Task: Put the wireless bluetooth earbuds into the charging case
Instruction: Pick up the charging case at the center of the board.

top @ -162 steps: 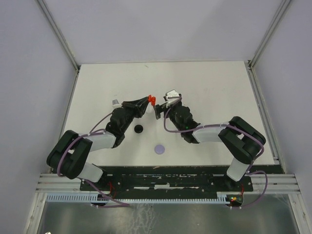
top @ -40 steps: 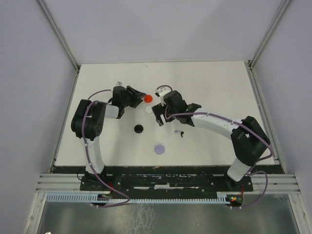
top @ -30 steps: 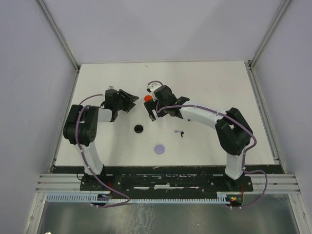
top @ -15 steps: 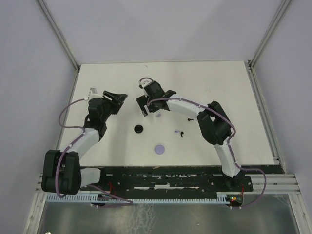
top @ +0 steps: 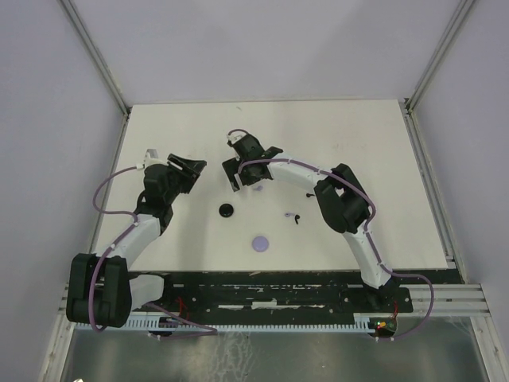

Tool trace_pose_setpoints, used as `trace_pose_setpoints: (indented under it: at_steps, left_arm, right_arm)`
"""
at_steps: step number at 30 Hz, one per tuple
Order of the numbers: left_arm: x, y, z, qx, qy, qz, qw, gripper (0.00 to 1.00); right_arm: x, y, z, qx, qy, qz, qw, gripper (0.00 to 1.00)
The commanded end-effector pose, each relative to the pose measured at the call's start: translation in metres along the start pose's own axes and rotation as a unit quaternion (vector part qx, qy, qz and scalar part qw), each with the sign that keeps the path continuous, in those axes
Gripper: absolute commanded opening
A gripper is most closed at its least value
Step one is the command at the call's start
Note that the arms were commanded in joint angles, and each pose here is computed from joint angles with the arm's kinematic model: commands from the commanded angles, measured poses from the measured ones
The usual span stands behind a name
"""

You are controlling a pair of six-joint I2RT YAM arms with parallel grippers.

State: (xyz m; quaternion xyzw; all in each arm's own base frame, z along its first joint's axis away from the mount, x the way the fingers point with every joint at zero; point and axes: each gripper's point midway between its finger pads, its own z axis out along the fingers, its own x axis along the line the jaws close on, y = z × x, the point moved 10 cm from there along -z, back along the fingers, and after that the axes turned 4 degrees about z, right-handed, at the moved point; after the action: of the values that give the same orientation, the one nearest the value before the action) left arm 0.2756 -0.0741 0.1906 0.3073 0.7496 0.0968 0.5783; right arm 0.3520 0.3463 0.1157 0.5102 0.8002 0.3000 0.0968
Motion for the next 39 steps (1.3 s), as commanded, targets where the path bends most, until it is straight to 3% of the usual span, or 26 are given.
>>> trace_pose_setpoints:
  at_steps: [1, 32, 39]
  left_arm:
    - [-0.004, 0.005, -0.003, -0.015, -0.016, 0.026, 0.999, 0.64]
    - [0.0, 0.009, -0.01, -0.021, -0.012, 0.026, 0.999, 0.64]
    - [0.002, 0.008, -0.011, -0.021, -0.01, 0.025, 0.999, 0.64]
  right_arm:
    - [0.006, 0.017, -0.002, -0.022, 0.018, 0.01, 1.0, 0.94]
    - [0.022, 0.033, 0.012, -0.022, 0.08, -0.007, 0.997, 0.93]
    - [0.017, 0.035, 0.009, -0.036, 0.046, -0.005, 0.998, 0.93]
